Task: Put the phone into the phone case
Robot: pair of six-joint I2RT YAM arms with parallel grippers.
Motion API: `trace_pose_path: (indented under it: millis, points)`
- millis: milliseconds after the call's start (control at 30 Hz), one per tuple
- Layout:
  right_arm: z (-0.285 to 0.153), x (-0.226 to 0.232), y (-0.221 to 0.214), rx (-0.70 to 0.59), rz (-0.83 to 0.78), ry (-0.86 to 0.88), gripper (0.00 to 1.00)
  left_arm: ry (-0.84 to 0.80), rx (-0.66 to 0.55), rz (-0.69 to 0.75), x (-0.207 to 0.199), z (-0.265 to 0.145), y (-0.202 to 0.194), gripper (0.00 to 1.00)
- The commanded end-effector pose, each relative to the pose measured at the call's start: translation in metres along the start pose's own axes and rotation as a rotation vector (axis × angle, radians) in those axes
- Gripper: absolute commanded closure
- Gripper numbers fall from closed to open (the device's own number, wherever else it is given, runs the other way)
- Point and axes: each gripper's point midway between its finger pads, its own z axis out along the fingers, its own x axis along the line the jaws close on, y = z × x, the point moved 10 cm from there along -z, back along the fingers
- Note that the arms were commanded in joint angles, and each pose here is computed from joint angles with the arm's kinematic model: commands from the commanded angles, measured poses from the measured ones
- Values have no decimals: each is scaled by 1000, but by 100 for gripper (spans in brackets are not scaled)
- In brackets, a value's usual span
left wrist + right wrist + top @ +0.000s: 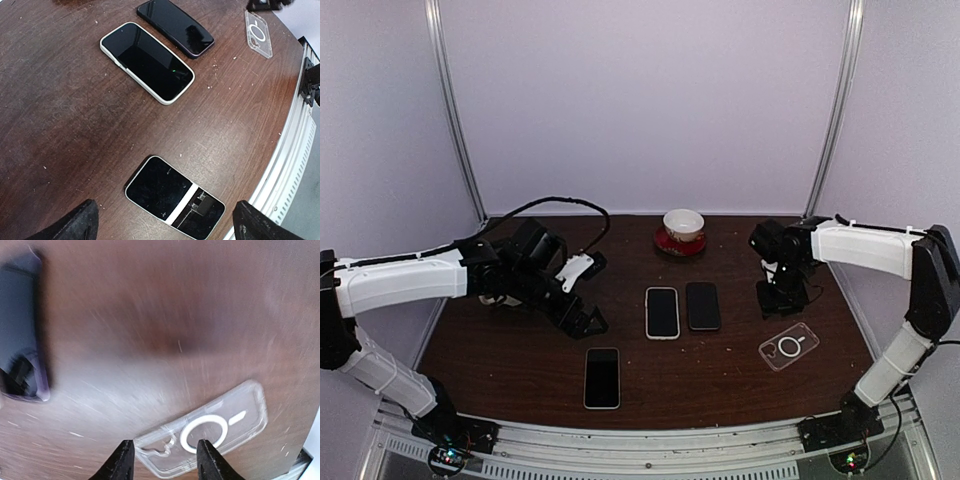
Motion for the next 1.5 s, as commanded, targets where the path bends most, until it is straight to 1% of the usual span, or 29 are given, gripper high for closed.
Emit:
trace_pose_path:
  millis: [0, 67, 100, 133, 233, 367, 433, 467, 500, 600, 667, 700, 733, 833, 933, 1000, 1133, 1200, 1233, 1333, 1467]
  points:
    - [14, -4, -40, 121, -1, 49, 51, 2, -17, 13, 1, -2, 1, 3]
    - [12, -3, -52, 111, -12, 75, 41, -3, -12, 13, 1, -1, 1, 2]
    - [12, -4, -57, 111, -16, 79, 37, -13, -12, 13, 0, -1, 1, 3]
    - [13, -5, -60, 107, -23, 87, 35, -25, -14, 11, 0, -1, 2, 2]
    - [23, -5, -63, 98, -44, 86, 33, -50, -17, 10, -2, 0, 2, 2]
    - [44, 5, -60, 167, -77, 80, 35, -40, -6, 7, 0, 3, 0, 2]
    - [53, 10, -59, 189, -100, 71, 38, -37, 0, 7, 0, 3, 0, 2]
    - [57, 11, -59, 200, -105, 66, 41, -40, 2, 8, 0, 3, 0, 3]
    - [61, 12, -59, 211, -108, 60, 46, -41, 3, 8, 0, 3, 0, 2]
    - [67, 14, -63, 229, -100, 47, 68, -34, 3, 9, 0, 3, -1, 2]
    - [66, 18, -68, 228, -92, 49, 87, -35, 5, 10, 0, 3, -1, 3]
    - [64, 21, -69, 223, -85, 59, 95, -37, 3, 9, 0, 3, 0, 3]
    - [60, 26, -71, 214, -82, 75, 99, -40, 0, 12, -1, 2, 0, 2]
    - [41, 42, -73, 140, -27, 147, 100, -51, -5, 13, -2, 1, 1, 3]
    - [26, 61, -79, 68, 67, 296, 100, -31, -1, 10, 1, 2, 0, 2]
    - [18, 75, -88, 22, 139, 365, 100, -31, 2, 14, 0, 1, 0, 2]
    - [0, 108, -107, -146, 374, 471, 100, -33, -8, 18, -1, -2, 1, 2]
    - [3, 129, -105, -148, 469, 527, 100, -27, -15, 22, -1, -4, 1, 2]
    - [5, 139, -104, -142, 498, 529, 100, -22, -16, 22, 0, -4, 1, 3]
    - [14, 172, -102, -139, 573, 524, 100, -12, -13, 22, 0, -3, 0, 2]
    - [30, 209, -98, -93, 651, 583, 100, -20, -8, 20, 0, -2, 1, 3]
